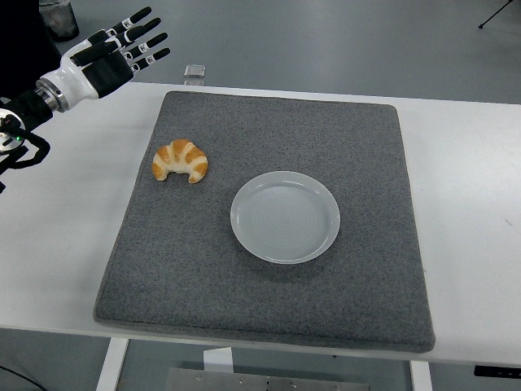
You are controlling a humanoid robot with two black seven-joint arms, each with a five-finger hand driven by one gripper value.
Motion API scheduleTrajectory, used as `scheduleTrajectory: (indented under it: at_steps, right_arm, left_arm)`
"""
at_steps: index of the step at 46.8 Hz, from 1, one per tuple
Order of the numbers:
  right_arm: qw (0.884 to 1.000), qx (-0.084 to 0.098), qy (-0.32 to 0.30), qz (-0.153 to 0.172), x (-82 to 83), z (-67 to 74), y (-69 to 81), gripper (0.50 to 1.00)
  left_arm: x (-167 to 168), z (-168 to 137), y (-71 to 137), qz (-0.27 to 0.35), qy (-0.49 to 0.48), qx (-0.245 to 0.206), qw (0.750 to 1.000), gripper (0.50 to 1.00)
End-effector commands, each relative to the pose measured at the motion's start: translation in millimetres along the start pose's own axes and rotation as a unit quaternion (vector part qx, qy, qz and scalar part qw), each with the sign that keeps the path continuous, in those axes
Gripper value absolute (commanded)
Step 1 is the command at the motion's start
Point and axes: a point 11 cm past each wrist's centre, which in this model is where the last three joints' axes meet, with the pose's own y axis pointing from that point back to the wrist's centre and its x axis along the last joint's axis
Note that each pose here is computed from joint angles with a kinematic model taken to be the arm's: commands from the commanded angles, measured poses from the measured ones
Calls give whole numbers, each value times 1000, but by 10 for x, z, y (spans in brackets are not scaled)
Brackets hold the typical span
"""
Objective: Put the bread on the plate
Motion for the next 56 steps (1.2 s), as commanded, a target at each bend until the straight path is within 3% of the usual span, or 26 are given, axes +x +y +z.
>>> scheduleTrajectory:
  at_steps: [1, 31, 46, 56]
  right_arm:
    - [1000, -1, 0, 0, 0, 2, 0, 952]
    - [1000, 0, 0, 0, 0, 0, 0, 952]
    - [1000, 0, 0, 0, 0, 0, 0, 952]
    - [1000, 0, 0, 0, 0, 0, 0, 952]
  left_arm:
    - [5, -9, 4, 0, -1, 1, 1000, 999]
    - [85, 46, 125, -1, -21, 7, 1000, 996]
    - [132, 127, 234, 0, -117, 51, 992, 996]
    - [77, 128, 235, -11, -222, 92, 971, 996]
